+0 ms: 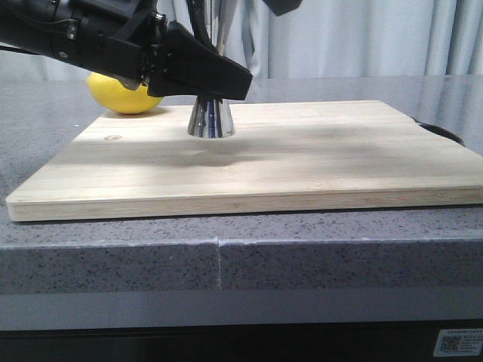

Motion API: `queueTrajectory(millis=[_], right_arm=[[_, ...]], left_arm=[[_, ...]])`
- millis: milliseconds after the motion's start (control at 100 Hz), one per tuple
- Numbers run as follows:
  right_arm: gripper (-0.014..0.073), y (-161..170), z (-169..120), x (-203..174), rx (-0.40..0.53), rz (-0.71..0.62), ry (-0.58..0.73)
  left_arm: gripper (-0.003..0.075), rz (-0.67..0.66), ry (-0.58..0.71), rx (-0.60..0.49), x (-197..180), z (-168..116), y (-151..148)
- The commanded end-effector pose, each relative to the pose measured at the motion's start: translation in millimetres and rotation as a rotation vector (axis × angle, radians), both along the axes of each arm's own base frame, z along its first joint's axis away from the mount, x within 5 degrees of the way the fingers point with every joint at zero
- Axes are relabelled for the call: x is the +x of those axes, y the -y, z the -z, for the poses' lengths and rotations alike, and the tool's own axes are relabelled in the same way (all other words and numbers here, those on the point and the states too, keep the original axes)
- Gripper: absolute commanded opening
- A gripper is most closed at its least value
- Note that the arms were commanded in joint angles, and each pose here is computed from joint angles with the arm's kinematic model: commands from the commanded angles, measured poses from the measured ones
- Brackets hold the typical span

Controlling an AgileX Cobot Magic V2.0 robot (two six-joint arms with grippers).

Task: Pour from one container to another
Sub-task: 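Bring the beaker above the jigger's cup with the right gripper, then tilt the beaker with the right gripper to pour into the jigger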

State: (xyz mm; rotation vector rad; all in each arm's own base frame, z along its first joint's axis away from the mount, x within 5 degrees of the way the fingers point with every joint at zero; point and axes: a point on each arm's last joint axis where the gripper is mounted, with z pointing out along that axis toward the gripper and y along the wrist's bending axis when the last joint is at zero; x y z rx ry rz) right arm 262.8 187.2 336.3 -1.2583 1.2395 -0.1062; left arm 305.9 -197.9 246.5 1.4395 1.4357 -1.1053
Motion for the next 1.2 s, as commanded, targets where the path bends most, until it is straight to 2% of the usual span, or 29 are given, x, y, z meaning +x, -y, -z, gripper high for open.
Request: queueTrajectory(millis=[0, 1190], right_arm=[[0.0185, 1.1, -28.1, -8.3, 0.061, -0.041, 0.09], [0.0185, 0.5, -27.3, -9.0, -0.015, -0.065, 0.139]], left_arm=[[0.0018, 0.066, 0.022, -0.133, -12.7, -35.0, 3.5], [0.0018, 0.066, 0.022, -0.133, -12.7, -35.0, 3.5]])
